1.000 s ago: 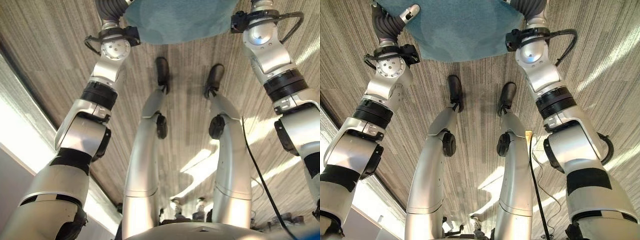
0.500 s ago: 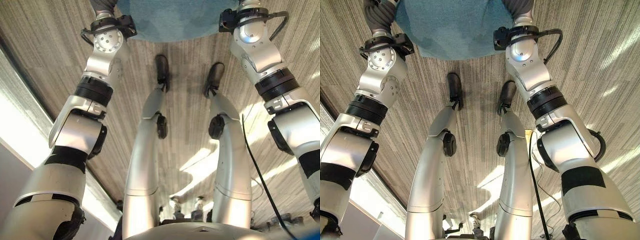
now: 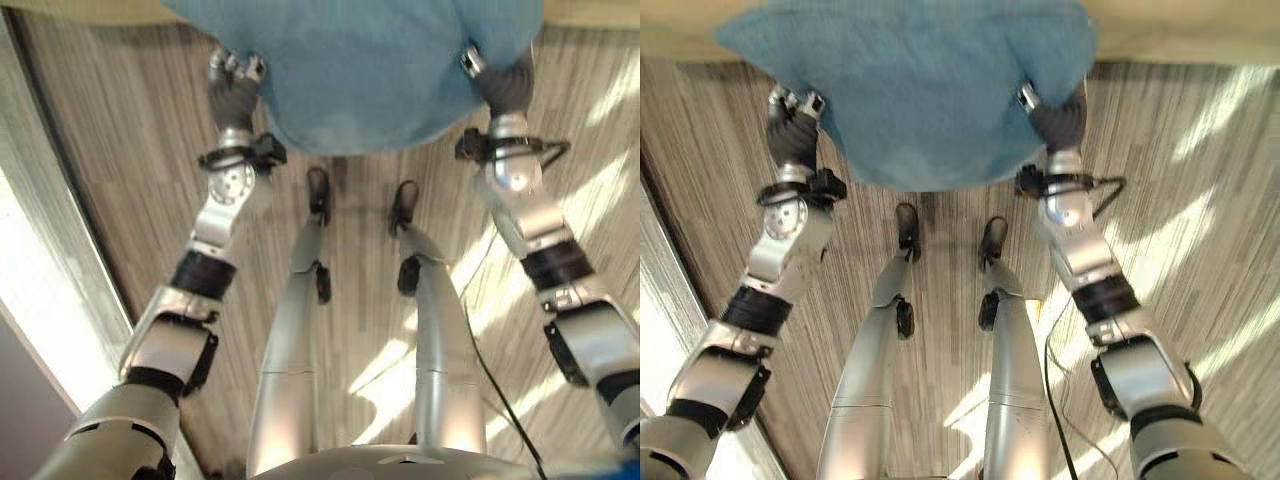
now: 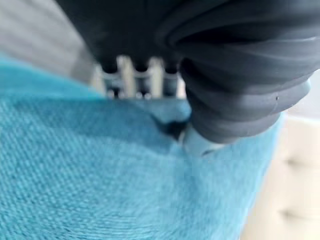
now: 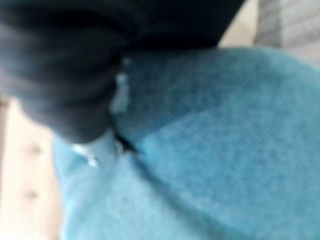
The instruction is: Pick up all the scattered cushions and arrange them neatly on the sofa.
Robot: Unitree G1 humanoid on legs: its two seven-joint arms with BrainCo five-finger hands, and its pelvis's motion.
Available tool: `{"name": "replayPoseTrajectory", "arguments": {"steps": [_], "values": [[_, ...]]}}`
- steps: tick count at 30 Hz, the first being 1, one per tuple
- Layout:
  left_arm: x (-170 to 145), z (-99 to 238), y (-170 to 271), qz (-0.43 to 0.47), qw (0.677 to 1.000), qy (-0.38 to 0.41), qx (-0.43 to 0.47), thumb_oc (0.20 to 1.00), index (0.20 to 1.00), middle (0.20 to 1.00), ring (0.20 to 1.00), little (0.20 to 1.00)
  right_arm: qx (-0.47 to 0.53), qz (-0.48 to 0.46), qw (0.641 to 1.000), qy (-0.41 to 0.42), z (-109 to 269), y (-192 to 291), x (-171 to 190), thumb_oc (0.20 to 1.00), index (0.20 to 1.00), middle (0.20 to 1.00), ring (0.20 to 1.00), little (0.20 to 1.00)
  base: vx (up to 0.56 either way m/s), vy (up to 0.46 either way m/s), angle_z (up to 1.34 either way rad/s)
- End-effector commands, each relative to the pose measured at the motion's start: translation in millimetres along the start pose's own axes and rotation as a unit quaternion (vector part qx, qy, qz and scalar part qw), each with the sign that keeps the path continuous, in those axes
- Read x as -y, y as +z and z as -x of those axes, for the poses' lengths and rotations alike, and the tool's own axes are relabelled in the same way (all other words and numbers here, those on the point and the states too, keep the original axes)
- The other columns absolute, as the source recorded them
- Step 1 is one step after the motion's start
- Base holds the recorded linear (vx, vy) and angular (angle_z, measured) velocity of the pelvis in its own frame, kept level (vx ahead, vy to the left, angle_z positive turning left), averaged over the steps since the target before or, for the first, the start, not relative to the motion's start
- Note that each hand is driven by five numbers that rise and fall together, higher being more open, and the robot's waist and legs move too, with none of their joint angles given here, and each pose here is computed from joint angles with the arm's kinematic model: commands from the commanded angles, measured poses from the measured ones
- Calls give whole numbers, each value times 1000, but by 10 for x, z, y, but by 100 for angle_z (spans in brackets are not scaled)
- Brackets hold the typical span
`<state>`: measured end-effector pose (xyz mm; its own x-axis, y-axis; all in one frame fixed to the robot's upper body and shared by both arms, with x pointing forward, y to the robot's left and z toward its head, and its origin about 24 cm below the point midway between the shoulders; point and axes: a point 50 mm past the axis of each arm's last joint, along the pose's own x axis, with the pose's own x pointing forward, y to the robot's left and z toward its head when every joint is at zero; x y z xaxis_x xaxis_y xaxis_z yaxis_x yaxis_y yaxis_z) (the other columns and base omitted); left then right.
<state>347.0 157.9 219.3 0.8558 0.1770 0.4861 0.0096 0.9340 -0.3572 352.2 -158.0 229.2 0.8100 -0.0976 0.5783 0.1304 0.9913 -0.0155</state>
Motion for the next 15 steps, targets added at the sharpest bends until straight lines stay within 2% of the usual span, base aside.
{"name": "replayPoseTrajectory", "arguments": {"steps": [1,3,8,15], "values": [[375,99,105,38,993,-90,69,200,200,200,200,200,82,-48,990,102,172,208,-439,200,200,200,200,200,41,-207,4],[373,174,76,50,992,-93,64,200,200,200,200,200,76,-53,990,104,258,164,-422,200,200,200,200,200,35,-151,14],[130,588,-206,54,994,-94,10,200,200,200,200,200,15,-58,992,108,706,-141,-263,200,200,200,200,200,75,-129,17],[-268,1152,-674,26,991,-52,-122,200,200,200,200,200,-99,-33,990,94,1188,-557,-50,200,200,200,200,200,124,-146,4]]}}
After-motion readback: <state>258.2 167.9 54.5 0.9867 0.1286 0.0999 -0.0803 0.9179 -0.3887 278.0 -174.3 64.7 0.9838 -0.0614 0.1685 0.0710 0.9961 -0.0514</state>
